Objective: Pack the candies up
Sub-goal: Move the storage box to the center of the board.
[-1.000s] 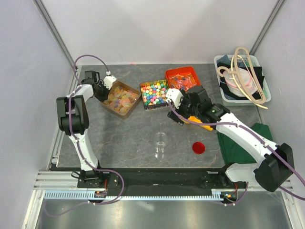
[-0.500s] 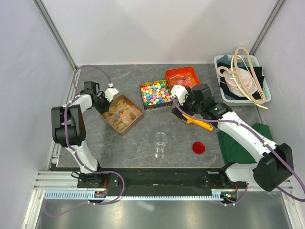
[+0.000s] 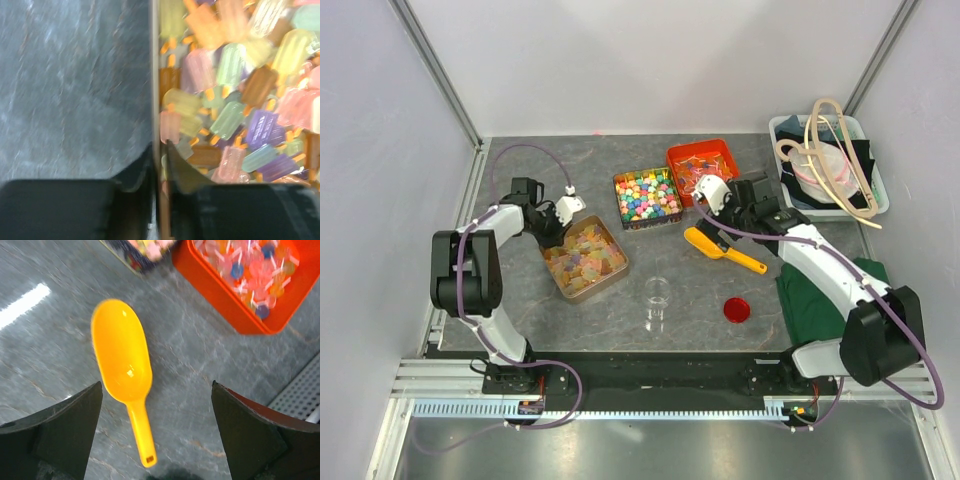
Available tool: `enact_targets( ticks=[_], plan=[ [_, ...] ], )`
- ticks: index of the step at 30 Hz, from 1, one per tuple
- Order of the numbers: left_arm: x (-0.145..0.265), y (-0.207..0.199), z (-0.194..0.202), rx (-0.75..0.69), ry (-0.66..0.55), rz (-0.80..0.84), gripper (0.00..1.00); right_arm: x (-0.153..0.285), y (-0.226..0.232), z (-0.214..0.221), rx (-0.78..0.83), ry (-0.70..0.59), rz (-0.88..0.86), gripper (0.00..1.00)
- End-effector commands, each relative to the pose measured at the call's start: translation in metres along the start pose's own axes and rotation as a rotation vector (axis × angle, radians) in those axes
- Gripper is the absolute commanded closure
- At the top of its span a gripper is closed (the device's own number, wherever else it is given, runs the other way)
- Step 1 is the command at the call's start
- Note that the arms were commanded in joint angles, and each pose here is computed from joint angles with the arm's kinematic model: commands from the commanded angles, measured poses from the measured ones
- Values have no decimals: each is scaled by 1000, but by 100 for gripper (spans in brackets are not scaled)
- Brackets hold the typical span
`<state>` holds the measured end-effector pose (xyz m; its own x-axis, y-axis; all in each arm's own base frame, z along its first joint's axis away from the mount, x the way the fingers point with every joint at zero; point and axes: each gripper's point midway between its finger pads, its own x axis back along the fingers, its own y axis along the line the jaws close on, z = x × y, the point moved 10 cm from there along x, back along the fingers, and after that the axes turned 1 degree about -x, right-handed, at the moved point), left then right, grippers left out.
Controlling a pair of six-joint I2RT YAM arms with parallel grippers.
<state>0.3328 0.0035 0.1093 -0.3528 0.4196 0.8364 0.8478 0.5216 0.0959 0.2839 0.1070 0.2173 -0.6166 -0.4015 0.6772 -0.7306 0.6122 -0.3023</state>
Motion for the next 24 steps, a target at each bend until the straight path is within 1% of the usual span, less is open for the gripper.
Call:
enact_targets(
  ticks=[1, 2, 3, 4, 6, 7, 11, 14, 18, 24],
  plan=[
    [14, 2, -15, -27, -63, -18, 61, 4, -12, 13, 3, 34, -35, 5],
    [16, 3, -16, -26, -62, -28, 54, 9, -22, 15, -9, 29, -36, 5],
    [17, 3, -17, -25, -61, -31, 37, 11, -23, 19, -3, 43, -60, 6],
    [22, 4, -19, -19, -68, -45, 22, 13, -23, 20, -6, 30, -100, 6],
    [27, 4, -23, -19, -77, -62, 10, 15, -29, 25, 12, 35, -131, 10],
    [30, 3, -24, -10, -82, -71, 2, 14, -26, 29, 14, 50, -166, 11],
    [54, -1, -36, -3, -119, -118, 1, 2, -19, 44, 7, 80, -250, 13],
    [69, -9, -41, 7, -145, -123, 1, -3, -20, 53, 4, 87, -252, 14],
    [101, -26, -51, -16, -216, -169, 1, -8, -24, 62, 0, 95, -253, 15],
    [126, -44, -57, 2, -272, -194, 1, -20, -21, 80, -22, 111, -295, 16]
  ],
)
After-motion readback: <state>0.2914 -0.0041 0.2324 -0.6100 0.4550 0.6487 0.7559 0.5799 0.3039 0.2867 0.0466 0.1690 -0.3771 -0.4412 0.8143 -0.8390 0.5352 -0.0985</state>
